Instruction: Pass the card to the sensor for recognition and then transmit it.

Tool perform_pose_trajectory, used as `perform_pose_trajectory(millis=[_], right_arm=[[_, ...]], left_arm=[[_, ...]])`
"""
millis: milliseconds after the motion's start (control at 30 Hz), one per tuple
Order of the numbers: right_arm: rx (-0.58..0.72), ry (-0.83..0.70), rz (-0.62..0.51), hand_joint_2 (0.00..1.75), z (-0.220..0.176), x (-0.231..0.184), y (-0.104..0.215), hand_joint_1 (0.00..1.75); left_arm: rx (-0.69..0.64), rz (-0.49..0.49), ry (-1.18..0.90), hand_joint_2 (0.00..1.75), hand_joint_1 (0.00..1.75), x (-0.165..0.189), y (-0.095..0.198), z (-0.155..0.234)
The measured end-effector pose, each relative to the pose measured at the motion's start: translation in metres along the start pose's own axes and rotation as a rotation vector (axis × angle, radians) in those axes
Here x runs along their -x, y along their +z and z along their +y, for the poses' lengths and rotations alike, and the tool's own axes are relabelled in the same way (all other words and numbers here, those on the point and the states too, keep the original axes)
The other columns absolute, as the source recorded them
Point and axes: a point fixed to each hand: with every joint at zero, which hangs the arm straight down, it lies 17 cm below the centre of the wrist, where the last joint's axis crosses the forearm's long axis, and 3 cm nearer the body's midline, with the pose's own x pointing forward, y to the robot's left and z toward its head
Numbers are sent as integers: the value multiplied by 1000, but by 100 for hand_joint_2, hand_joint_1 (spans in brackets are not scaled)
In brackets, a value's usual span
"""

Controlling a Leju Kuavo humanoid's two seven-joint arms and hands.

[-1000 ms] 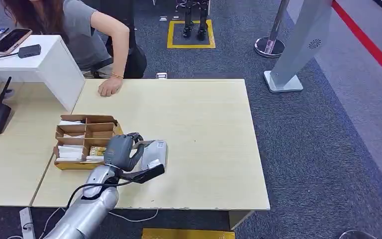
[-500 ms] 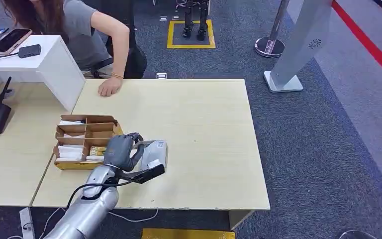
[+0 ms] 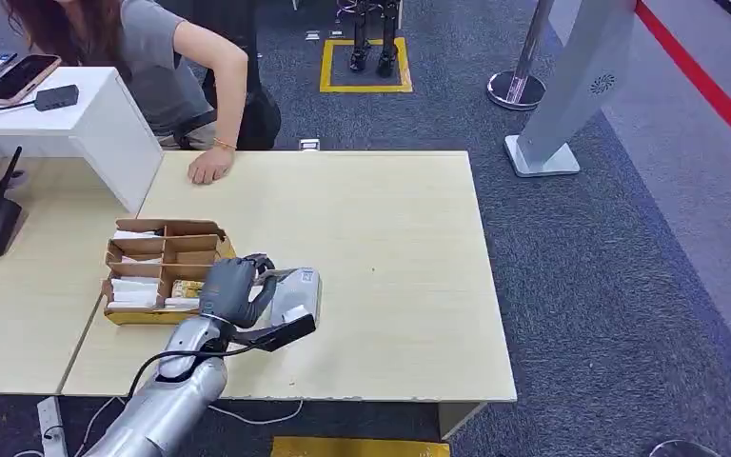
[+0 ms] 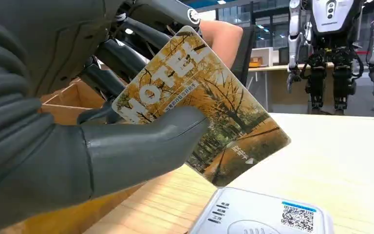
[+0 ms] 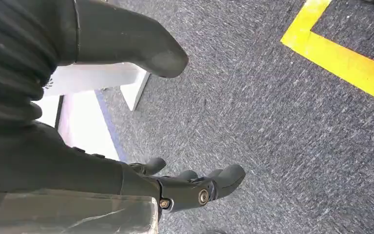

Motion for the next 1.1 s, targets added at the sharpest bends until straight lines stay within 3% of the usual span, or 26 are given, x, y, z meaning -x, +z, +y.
perform_pose_trajectory(millis=[867,1100], right_arm=[[0,1,1,175,0,0,0,0],[-4,17,54,175,-29,31,5,0]], left_arm=[[-3,-1,-2,175,175,0,0,1],[-207,-120,-118,175,175,-57,-56,83]])
